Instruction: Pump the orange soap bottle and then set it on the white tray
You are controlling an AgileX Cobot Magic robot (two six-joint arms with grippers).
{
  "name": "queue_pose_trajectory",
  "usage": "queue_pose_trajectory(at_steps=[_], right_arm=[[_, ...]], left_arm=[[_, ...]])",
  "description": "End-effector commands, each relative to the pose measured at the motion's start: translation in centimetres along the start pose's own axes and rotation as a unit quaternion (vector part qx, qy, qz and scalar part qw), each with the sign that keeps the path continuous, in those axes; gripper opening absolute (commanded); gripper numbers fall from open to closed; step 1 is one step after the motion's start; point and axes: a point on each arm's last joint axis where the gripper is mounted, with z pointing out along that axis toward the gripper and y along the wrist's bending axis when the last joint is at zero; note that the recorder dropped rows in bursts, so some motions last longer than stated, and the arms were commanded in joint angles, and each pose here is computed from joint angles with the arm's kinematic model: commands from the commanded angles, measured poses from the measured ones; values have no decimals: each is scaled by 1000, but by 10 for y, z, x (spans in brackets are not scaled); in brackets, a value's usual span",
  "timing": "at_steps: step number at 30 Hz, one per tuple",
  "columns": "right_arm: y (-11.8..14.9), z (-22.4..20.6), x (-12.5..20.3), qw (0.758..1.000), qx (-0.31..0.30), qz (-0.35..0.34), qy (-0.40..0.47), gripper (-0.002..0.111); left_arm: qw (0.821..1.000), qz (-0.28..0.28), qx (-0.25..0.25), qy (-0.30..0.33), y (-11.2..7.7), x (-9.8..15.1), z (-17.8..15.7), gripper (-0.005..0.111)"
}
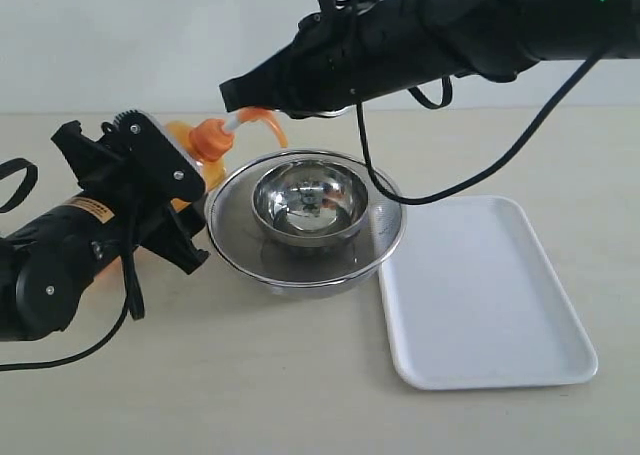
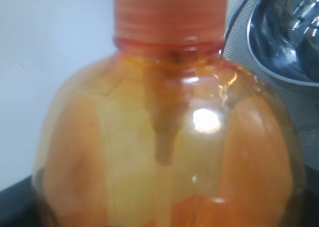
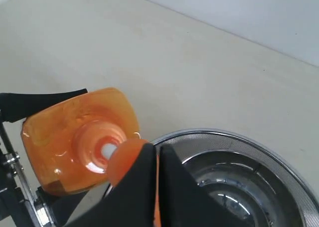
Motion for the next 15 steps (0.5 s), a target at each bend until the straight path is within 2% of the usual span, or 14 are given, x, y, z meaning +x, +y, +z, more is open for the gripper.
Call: queue_pose_trajectory(at_steps=[1, 15], right_arm=[[17, 18, 23, 997, -39, -13, 62, 0], [19, 26, 30, 996, -41, -14, 73, 0]], left_arm=[[997, -4, -30, -70, 8, -20, -2, 5], [997, -10, -27, -74, 8, -20, -2, 5]])
